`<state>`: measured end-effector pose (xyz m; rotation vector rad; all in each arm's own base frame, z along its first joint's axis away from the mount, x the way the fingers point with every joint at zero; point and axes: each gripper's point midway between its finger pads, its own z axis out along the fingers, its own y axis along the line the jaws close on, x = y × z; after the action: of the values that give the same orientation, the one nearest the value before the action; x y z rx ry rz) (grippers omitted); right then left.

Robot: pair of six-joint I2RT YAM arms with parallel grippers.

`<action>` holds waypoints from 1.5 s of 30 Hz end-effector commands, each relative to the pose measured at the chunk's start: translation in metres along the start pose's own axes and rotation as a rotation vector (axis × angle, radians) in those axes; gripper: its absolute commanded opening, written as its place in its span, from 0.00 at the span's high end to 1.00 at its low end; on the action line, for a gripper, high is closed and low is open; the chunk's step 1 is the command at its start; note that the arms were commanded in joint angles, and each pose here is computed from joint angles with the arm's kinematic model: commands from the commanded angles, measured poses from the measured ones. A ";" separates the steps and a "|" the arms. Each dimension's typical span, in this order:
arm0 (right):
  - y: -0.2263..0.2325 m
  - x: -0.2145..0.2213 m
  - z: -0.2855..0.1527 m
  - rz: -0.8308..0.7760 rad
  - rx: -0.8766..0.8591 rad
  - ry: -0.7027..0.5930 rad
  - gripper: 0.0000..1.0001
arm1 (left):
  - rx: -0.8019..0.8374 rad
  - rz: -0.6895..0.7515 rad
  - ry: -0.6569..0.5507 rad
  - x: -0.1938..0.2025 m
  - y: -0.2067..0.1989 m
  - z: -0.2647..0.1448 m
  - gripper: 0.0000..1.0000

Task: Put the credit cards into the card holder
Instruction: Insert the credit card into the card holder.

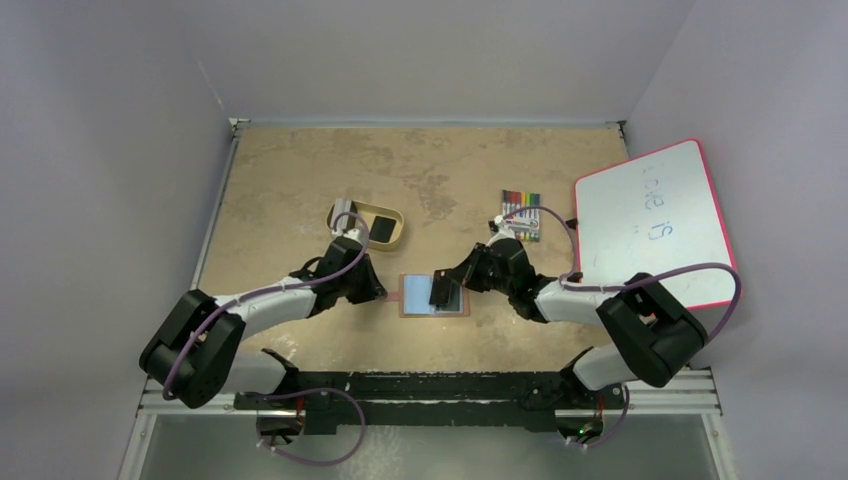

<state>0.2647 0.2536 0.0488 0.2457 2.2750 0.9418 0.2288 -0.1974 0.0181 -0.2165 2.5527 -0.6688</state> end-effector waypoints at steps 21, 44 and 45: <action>-0.005 0.016 0.004 -0.042 -0.056 0.044 1.00 | -0.030 0.007 -0.018 -0.006 0.001 0.005 1.00; 0.001 0.029 0.006 -0.003 -0.101 0.114 1.00 | -0.042 0.011 -0.008 -0.001 0.003 0.009 1.00; 0.001 0.025 0.005 -0.004 -0.091 0.096 1.00 | -0.040 0.011 -0.010 -0.002 0.002 0.009 1.00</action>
<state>0.2533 0.2691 0.0308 0.1678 2.2881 1.0838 0.2347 -0.2010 0.0177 -0.2113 2.5405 -0.6572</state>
